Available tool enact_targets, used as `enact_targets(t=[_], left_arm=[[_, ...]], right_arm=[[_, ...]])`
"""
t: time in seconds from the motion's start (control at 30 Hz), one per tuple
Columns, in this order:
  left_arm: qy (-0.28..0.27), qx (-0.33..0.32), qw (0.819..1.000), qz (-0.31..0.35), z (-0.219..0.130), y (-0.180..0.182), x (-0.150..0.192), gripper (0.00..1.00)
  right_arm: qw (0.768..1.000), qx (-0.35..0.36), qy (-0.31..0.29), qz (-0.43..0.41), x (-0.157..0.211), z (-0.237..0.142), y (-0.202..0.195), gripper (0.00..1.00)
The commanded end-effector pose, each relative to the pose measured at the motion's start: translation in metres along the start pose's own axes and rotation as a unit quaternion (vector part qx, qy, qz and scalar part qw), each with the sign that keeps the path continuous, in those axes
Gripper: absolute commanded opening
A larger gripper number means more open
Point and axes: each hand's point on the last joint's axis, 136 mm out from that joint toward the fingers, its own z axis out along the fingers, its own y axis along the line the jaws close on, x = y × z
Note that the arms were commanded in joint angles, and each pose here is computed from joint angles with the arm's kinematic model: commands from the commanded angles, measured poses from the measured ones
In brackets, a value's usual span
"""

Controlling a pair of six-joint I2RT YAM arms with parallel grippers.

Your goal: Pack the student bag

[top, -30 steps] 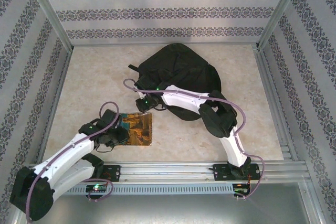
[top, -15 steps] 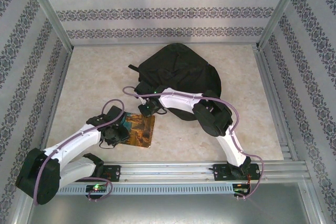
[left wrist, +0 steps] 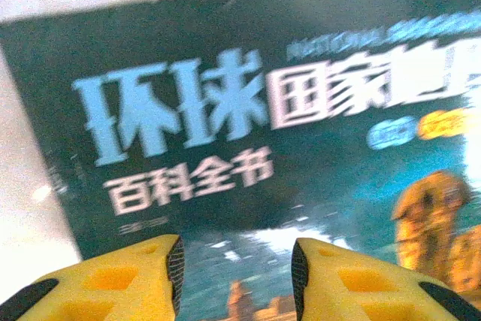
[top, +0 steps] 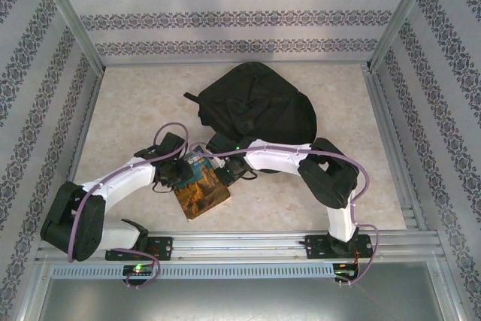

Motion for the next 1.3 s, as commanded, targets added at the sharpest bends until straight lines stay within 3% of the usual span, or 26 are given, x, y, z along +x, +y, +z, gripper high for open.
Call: enact_targets(t=[0.0, 0.13, 0.37, 0.57, 0.83, 1.27], left_arm=[[-0.040, 0.025, 0.999, 0.002, -0.020, -0.007, -0.020, 0.44], [-0.042, 0.024, 0.998, -0.030, -0.031, 0.013, -0.007, 0.45], [-0.015, 0.034, 0.996, -0.080, -0.018, 0.034, 0.025, 0.52], [-0.008, 0.028, 0.996, -0.084, -0.010, 0.040, 0.031, 0.53], [0.009, 0.037, 0.994, -0.101, 0.007, 0.043, 0.041, 0.52], [0.029, 0.075, 0.991, -0.109, 0.025, 0.029, 0.044, 0.43]], right_arm=[[0.999, 0.022, -0.028, 0.017, -0.009, -0.024, -0.006, 0.27], [0.998, 0.019, -0.051, 0.026, -0.023, -0.043, -0.007, 0.33], [0.990, -0.117, -0.044, 0.059, -0.047, -0.037, 0.026, 0.49], [0.992, -0.106, -0.010, 0.064, -0.055, -0.010, 0.023, 0.54], [0.993, -0.086, 0.035, 0.074, -0.044, 0.021, 0.009, 0.54], [0.971, -0.219, 0.048, 0.083, -0.046, 0.000, 0.063, 0.36]])
